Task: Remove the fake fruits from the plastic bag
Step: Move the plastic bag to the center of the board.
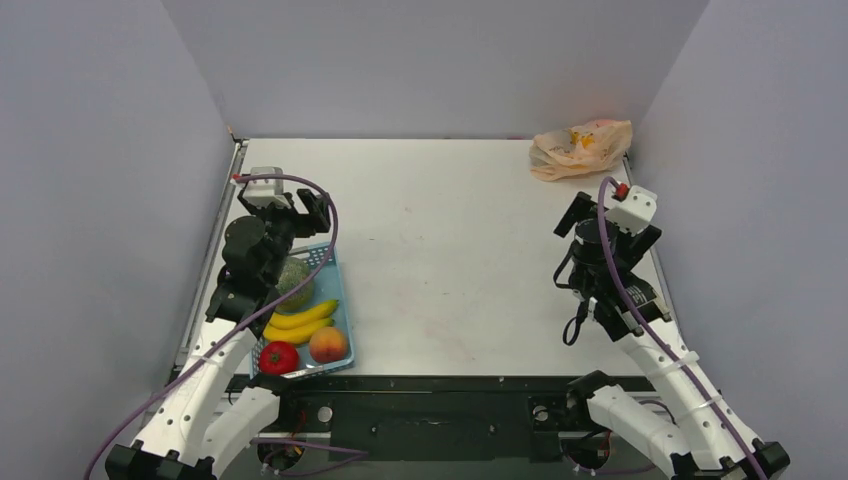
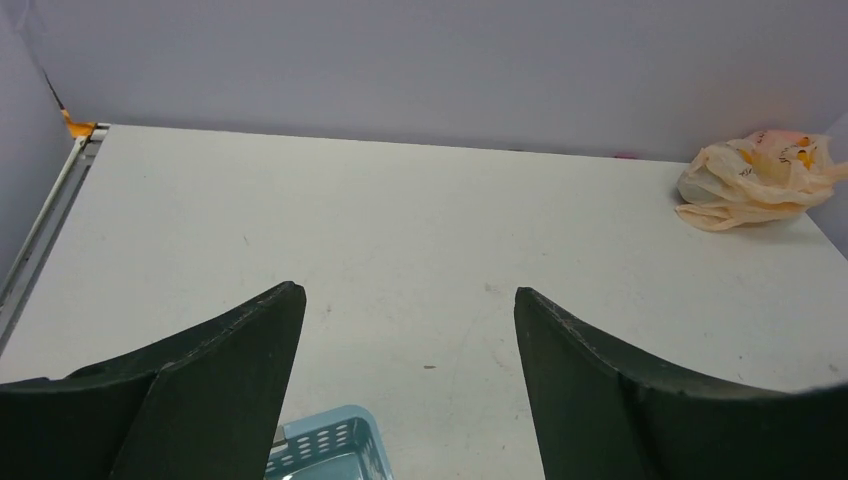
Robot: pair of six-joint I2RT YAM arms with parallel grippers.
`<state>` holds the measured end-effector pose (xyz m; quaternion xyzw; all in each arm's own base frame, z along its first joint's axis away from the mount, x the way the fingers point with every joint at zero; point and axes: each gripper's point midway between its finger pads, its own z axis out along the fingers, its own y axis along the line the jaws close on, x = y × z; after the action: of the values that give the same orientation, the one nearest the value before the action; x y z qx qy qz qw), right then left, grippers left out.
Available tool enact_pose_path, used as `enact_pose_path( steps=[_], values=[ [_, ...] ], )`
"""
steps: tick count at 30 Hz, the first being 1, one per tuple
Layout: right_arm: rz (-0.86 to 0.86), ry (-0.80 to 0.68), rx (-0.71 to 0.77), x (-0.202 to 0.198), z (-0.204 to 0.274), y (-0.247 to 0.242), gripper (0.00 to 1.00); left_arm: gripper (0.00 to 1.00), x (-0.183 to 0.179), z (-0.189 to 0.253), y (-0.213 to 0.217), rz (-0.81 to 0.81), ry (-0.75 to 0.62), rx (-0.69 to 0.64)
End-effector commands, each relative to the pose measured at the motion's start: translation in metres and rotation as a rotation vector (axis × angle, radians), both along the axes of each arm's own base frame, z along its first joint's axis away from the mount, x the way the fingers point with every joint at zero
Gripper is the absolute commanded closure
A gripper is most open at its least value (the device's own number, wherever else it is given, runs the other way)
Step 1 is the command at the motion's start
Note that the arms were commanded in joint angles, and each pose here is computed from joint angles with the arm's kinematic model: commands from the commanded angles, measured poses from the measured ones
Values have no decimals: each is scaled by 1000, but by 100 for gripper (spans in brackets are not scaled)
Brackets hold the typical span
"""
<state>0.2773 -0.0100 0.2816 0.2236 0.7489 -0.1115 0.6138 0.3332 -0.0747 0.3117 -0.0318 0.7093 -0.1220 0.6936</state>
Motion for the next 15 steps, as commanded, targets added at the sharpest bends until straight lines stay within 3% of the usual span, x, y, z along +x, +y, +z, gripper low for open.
enact_pose_path(
  steps=[1, 9, 15],
  values=[
    [-27, -37, 31, 12, 4, 5, 0, 25, 0, 27, -13, -66, -83, -4],
    [-55, -11, 75, 38, -10, 17, 0, 25, 1, 23, -20, -94, -69, -18],
    [-79, -26, 176, 80, -23, 18, 0, 25, 6, 16, -25, -106, -44, -24]
  ],
)
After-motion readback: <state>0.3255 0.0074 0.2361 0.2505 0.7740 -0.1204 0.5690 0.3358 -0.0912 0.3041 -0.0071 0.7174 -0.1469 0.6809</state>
